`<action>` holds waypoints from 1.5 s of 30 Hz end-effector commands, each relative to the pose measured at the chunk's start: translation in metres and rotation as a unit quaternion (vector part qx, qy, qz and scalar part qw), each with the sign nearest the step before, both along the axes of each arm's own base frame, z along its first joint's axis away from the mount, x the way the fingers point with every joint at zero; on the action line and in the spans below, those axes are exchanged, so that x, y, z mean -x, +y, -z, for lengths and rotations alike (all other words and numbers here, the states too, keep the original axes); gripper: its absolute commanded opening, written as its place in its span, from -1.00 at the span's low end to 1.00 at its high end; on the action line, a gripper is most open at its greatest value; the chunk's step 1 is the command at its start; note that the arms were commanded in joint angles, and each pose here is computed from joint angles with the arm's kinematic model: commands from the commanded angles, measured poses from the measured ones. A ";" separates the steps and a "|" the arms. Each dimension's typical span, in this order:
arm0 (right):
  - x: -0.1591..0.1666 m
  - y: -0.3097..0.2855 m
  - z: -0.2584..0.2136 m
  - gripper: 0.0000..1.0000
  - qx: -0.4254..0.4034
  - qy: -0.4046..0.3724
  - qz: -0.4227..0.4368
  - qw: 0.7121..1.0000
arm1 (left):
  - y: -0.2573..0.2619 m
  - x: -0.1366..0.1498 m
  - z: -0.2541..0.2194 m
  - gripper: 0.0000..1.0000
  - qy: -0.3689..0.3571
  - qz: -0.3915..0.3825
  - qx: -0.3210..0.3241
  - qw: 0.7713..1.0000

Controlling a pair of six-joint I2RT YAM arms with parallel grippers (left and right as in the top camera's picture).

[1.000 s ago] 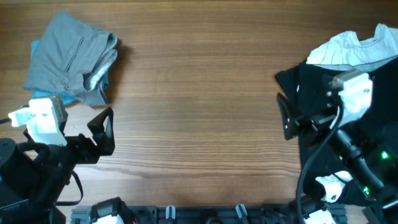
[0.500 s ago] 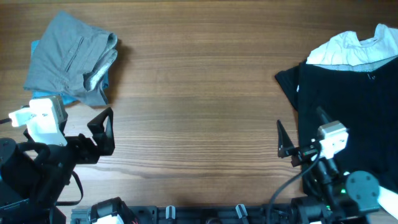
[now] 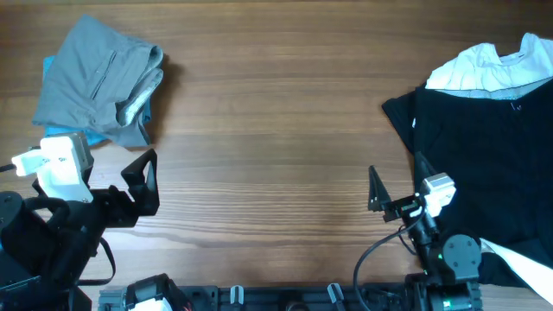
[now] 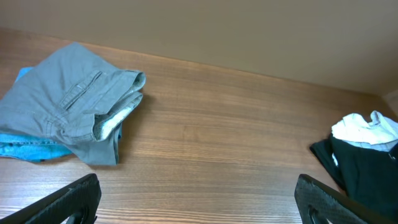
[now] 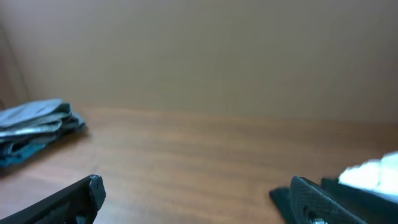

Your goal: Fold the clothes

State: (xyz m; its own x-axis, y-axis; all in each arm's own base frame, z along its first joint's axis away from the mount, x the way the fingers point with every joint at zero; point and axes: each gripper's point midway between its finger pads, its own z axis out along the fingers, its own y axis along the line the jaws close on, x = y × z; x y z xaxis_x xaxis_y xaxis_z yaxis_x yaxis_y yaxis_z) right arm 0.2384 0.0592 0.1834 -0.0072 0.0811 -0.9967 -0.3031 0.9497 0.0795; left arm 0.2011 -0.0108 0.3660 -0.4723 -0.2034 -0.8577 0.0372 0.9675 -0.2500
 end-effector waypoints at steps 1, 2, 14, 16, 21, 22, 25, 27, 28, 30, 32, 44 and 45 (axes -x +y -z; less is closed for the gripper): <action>0.002 0.004 0.003 0.99 -0.015 0.002 -0.015 1.000 | -0.001 0.000 0.000 1.00 -0.002 0.005 -0.008 1.000; 0.002 0.004 0.003 1.00 -0.015 0.002 -0.015 1.000 | -0.001 0.000 0.000 1.00 -0.002 0.005 -0.008 1.000; 0.002 0.004 0.003 1.00 -0.015 0.002 -0.015 1.000 | -0.001 0.000 0.000 1.00 -0.002 0.005 -0.008 1.000; 0.002 0.004 0.003 0.99 -0.015 0.002 -0.015 1.000 | -0.001 0.000 0.000 1.00 -0.002 0.005 -0.008 1.000; 0.002 0.004 0.003 0.99 -0.015 0.002 -0.015 1.000 | -0.001 0.000 0.000 1.00 -0.002 0.005 -0.008 1.000; 0.002 0.004 0.003 1.00 -0.015 0.002 -0.015 1.000 | -0.001 0.000 0.000 1.00 -0.002 0.005 -0.008 1.000; 0.002 0.004 0.003 0.99 -0.015 0.002 -0.015 1.000 | -0.001 0.000 0.000 1.00 -0.002 0.005 -0.008 1.000; 0.002 0.004 0.003 0.99 -0.015 0.002 -0.015 1.000 | -0.001 0.002 0.003 1.00 0.003 0.005 -0.006 1.000; 0.002 0.004 0.003 0.99 -0.015 0.002 -0.015 1.000 | -0.001 0.004 0.007 1.00 0.013 0.003 -0.004 1.000; 0.002 0.004 0.003 0.99 -0.015 0.002 -0.015 1.000 | 0.001 0.006 0.008 1.00 0.014 0.000 -0.019 1.000; 0.002 0.004 0.003 1.00 -0.015 0.002 -0.015 1.000 | -0.002 0.006 0.005 1.00 0.007 0.005 -0.030 1.000; 0.002 0.004 0.003 1.00 -0.015 0.002 -0.015 1.000 | -0.017 -0.008 0.010 1.00 -0.182 0.038 -0.061 0.981; 0.002 0.004 0.003 0.99 -0.015 0.002 -0.015 1.000 | -0.017 -0.008 0.020 1.00 -0.187 0.037 -0.062 0.980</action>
